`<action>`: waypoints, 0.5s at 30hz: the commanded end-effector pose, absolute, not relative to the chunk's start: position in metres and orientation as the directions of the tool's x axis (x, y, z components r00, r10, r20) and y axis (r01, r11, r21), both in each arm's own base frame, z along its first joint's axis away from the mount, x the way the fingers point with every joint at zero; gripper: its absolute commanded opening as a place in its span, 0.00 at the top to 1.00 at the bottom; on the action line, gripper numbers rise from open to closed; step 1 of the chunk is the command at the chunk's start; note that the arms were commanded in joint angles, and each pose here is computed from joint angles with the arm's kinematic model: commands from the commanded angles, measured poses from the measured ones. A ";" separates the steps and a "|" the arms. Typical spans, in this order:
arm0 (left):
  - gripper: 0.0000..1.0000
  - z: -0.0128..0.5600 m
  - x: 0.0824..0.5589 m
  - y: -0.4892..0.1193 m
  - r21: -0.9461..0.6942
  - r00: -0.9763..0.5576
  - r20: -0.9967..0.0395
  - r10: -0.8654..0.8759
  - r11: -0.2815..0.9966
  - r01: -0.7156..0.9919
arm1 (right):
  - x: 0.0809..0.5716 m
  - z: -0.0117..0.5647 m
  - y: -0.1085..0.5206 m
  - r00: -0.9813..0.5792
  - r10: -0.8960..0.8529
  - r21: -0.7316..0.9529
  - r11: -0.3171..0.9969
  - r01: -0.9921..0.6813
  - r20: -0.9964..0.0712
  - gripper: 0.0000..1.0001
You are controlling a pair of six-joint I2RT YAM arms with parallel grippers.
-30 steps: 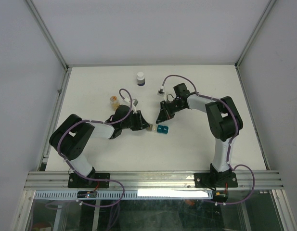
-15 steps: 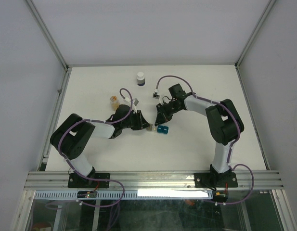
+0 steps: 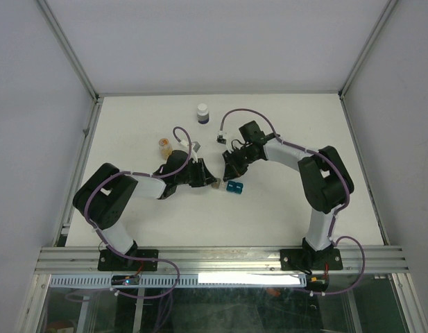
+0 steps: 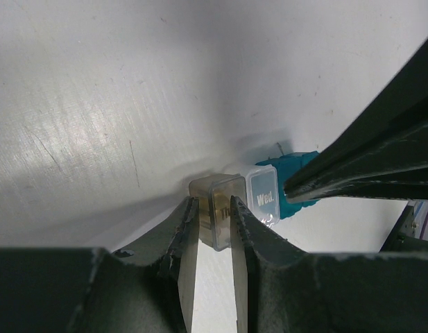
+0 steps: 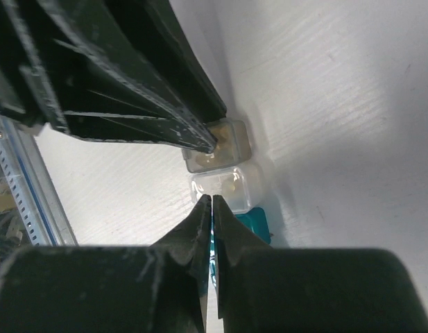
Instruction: Sort the pills into containers
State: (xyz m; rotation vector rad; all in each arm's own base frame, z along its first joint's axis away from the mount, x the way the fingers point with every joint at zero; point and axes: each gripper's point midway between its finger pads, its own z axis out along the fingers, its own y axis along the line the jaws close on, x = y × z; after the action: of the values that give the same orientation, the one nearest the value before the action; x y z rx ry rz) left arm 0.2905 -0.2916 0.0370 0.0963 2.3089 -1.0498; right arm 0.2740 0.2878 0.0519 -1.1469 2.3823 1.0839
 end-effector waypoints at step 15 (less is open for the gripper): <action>0.79 0.025 0.288 -0.295 -0.644 -0.834 -0.538 -0.125 0.699 0.311 | 0.285 0.031 0.282 -0.678 -0.559 0.458 0.501 -0.735 -0.477 0.99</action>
State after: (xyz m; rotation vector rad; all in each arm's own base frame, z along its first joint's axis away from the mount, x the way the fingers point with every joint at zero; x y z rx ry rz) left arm 0.2917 -0.2931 0.0370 0.0988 2.3092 -1.0538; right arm 0.2756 0.2940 0.0788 -1.1473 2.2922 1.0981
